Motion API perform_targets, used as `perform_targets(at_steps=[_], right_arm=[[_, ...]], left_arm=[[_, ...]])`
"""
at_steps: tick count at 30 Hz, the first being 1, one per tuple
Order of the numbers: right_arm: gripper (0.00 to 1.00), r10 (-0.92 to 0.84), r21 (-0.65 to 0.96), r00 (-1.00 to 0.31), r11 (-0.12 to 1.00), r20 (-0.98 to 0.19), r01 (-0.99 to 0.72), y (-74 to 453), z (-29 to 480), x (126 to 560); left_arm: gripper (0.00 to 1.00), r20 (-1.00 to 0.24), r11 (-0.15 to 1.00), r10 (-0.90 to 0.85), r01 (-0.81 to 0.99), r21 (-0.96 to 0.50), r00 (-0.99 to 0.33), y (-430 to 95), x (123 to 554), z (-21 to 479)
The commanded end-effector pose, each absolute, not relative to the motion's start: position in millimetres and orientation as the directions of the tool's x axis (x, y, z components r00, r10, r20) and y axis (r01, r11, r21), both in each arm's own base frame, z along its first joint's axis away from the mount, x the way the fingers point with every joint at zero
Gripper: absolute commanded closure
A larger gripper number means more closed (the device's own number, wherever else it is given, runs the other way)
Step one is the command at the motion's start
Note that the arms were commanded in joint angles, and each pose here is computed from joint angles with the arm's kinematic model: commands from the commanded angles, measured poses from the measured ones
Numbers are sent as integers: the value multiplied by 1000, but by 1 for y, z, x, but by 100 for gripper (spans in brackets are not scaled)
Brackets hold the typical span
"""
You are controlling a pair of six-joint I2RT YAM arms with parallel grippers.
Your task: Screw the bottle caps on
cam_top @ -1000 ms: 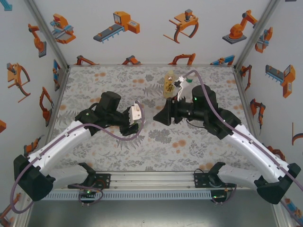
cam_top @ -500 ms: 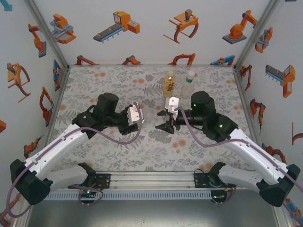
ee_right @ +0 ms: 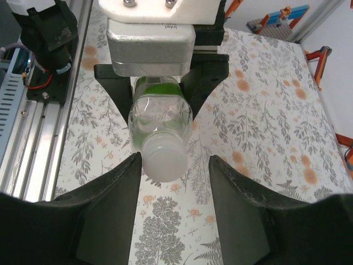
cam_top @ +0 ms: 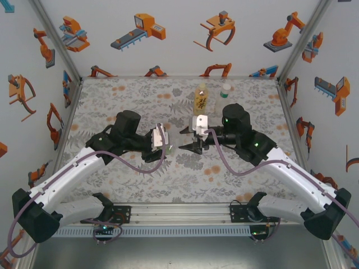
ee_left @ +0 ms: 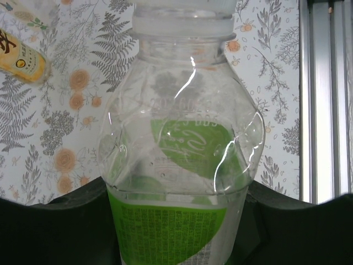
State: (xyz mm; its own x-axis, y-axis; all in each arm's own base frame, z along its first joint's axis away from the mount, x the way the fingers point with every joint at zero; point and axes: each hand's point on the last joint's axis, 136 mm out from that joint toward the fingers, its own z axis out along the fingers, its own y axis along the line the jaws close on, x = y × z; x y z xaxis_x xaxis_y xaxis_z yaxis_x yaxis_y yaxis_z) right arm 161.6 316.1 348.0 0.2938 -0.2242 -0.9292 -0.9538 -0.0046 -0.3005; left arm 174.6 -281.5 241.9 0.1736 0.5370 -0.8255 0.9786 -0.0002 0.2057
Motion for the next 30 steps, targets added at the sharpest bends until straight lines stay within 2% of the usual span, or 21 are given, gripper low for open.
perform_targets(at_steps=[1, 6, 11, 14, 30], right_arm=[[52, -171, -349, 350, -33, -921, -936, 320, 366, 156], [55, -170, -332, 338, -60, -926, -941, 322, 363, 151], [64, -191, -332, 332, -33, -924, -943, 323, 360, 156], [66, -196, -333, 331, -24, -923, -943, 322, 359, 157], [56, -195, -288, 281, 7, -940, -958, 323, 358, 160]], left_arm=[[100, -839, -58, 501, 976, 211, 212, -284, 162, 249], [100, -834, -40, 512, 975, 217, 206, -283, 166, 249], [100, -830, -25, 521, 975, 220, 200, -282, 169, 249], [100, -831, -23, 518, 975, 223, 202, -282, 168, 250], [100, -834, -16, 509, 971, 237, 212, -281, 168, 254]])
